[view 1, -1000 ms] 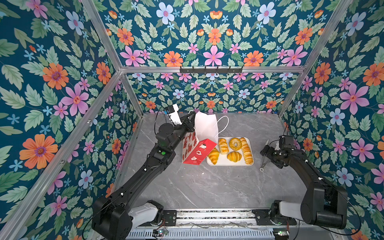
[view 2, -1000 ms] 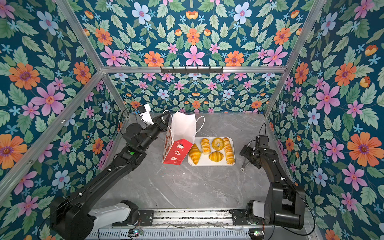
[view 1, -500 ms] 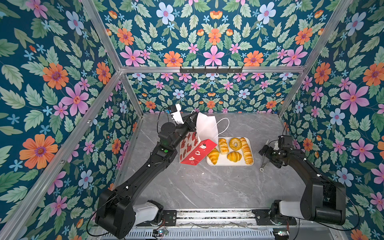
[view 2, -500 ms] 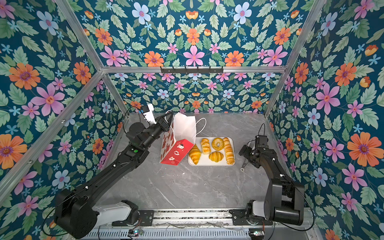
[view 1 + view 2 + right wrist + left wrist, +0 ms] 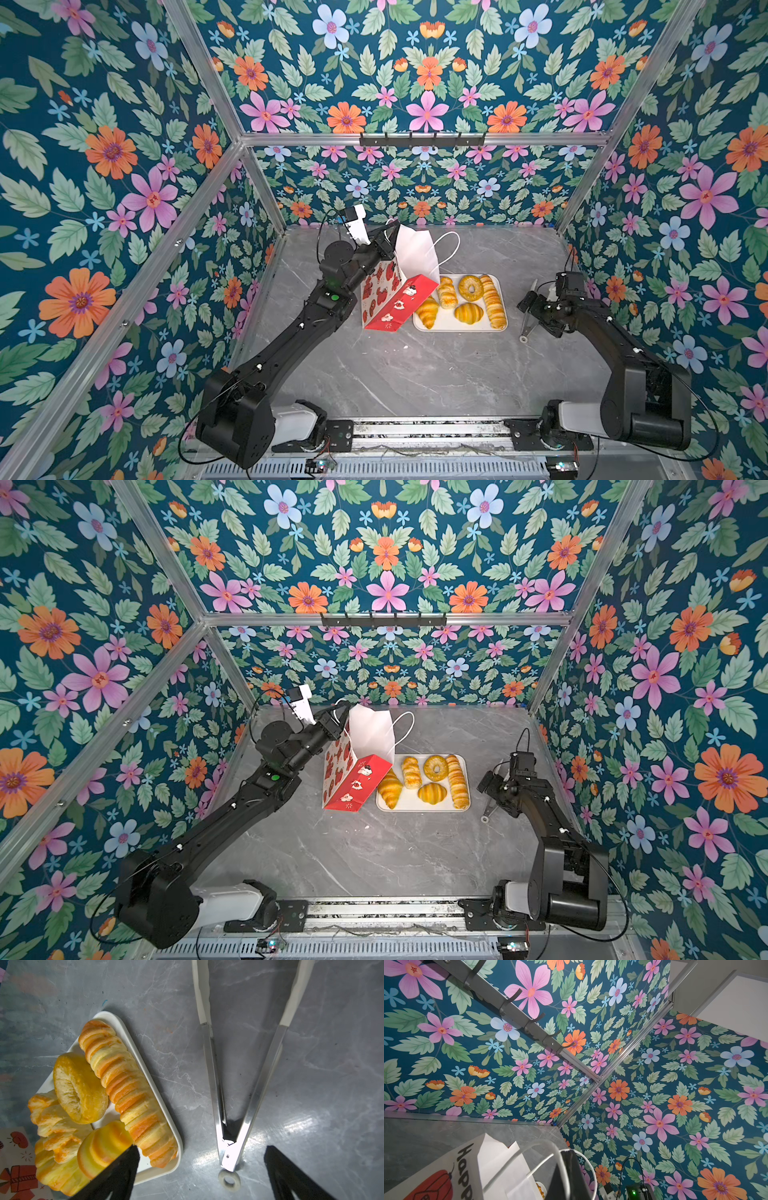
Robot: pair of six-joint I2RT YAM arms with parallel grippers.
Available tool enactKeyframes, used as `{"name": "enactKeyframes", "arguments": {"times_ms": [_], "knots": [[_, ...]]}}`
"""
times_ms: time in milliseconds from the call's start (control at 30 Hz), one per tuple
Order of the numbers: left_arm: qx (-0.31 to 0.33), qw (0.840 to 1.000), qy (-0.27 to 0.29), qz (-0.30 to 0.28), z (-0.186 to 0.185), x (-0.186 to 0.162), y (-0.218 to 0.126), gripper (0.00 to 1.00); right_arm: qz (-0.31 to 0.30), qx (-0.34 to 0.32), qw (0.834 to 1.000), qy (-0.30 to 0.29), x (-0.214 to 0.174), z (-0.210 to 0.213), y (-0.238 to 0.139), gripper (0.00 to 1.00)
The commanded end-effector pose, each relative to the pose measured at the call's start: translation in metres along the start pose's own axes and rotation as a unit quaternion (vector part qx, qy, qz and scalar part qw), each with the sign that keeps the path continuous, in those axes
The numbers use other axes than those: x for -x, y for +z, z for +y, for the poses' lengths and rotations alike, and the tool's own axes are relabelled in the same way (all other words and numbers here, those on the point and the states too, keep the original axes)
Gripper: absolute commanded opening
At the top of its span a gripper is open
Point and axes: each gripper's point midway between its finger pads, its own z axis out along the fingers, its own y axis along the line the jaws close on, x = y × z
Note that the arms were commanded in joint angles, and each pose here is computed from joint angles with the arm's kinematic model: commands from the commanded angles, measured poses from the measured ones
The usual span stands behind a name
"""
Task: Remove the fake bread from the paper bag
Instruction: 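Lift the paper bag upright and set it beside the tray with the left gripper, then release the bag handle and draw the left gripper back toward the robot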
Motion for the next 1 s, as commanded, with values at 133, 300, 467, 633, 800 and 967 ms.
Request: {"name": "enactKeyframes", "arguments": {"times_ms": [133,300,467,633,800,967], "knots": [[-0.031,0.999,-0.008,-0.016,-0.012,0.009,0.003,0.0,-0.002,0.006,1.0,0.004,0.002,0.002,0.003,0.95],[-0.026,0.999,-0.023,-0.015,0.002,0.008,0.004,0.0,0.002,0.004,1.0,0.006,0.001,0.0,0.006,0.95],[-0.028,0.998,-0.047,-0.011,0.026,0.01,0.004,0.0,0.007,0.003,1.0,0.01,-0.002,-0.001,0.01,0.95],[-0.023,0.999,-0.048,0.002,0.042,0.008,0.005,0.0,0.008,0.003,1.0,0.012,-0.004,-0.002,0.011,0.95],[-0.016,0.999,-0.048,0.008,0.051,0.007,0.002,0.0,0.008,0.005,1.0,0.013,-0.004,-0.001,0.011,0.95],[-0.004,0.999,-0.046,0.011,0.061,0.007,-0.003,0.02,0.01,0.007,1.0,0.016,-0.006,-0.002,0.013,0.95]]}}
